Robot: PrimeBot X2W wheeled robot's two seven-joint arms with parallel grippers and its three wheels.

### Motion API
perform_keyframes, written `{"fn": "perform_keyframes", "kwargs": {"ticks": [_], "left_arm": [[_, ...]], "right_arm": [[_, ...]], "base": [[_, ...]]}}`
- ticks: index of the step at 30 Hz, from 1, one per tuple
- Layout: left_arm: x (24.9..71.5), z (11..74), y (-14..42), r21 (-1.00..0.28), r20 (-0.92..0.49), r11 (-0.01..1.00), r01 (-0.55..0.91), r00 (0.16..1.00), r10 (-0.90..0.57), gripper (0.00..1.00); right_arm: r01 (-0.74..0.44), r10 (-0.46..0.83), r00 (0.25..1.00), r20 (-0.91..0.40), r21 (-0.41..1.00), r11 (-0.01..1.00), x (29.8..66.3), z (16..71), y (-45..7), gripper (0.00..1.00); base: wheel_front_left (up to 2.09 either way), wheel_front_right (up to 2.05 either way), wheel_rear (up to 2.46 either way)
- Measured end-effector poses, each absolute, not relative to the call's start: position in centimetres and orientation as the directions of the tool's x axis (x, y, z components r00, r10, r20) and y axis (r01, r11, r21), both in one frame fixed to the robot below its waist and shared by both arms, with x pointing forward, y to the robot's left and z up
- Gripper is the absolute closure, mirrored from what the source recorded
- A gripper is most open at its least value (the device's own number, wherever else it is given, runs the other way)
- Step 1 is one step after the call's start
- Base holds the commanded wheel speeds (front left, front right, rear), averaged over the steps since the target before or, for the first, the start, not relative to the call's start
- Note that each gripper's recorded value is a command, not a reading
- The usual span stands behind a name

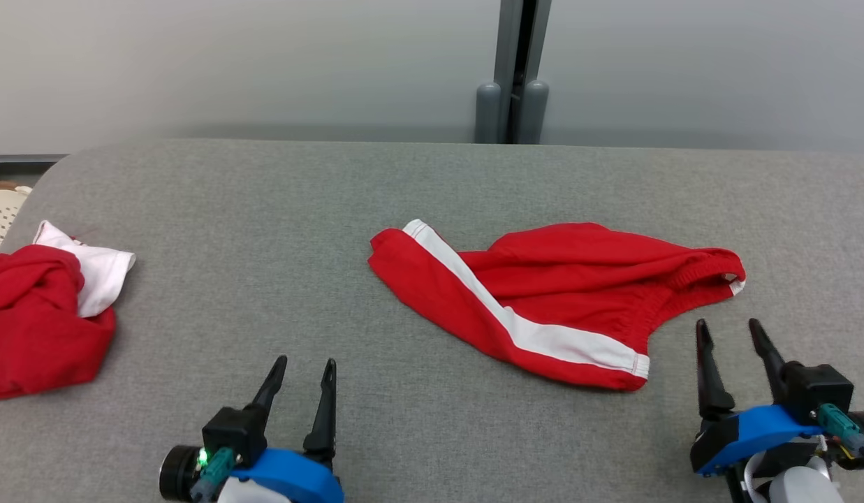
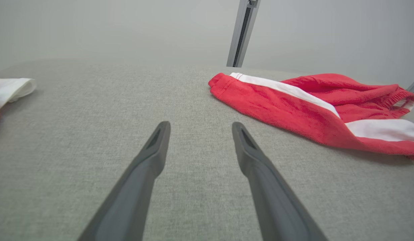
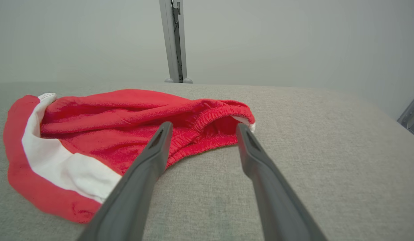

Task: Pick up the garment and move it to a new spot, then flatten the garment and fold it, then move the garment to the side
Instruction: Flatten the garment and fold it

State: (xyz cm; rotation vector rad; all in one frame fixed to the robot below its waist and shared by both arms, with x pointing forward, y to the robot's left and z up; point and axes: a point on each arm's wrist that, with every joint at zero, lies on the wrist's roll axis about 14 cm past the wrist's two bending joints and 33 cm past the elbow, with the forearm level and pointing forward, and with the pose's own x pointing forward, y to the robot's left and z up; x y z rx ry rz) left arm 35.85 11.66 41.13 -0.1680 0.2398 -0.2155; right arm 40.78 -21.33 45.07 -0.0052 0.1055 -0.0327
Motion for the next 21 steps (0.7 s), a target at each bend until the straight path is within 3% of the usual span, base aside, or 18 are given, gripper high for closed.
{"fn": "perform_keyframes", "kwargs": {"ticks": [10, 21], "left_arm": [[45.2, 44.1, 6.7, -0.133, -0.127, 0.925, 0.357, 0.919, -0.373, 0.00], [50.8, 38.6, 4.4, -0.128, -0.337, 0.906, 0.403, 0.842, -0.422, 0.00]], "right_arm": [[0.004, 0.009, 0.990, -0.140, 0.087, 0.996, 39.7, 43.5, -19.7, 0.00], [0.025, -0.005, 0.983, -0.186, 0.105, 0.994, 39.6, 41.8, -20.3, 0.00]], "base": [[0.00, 0.00, 0.00], [0.00, 0.00, 0.00]]}}
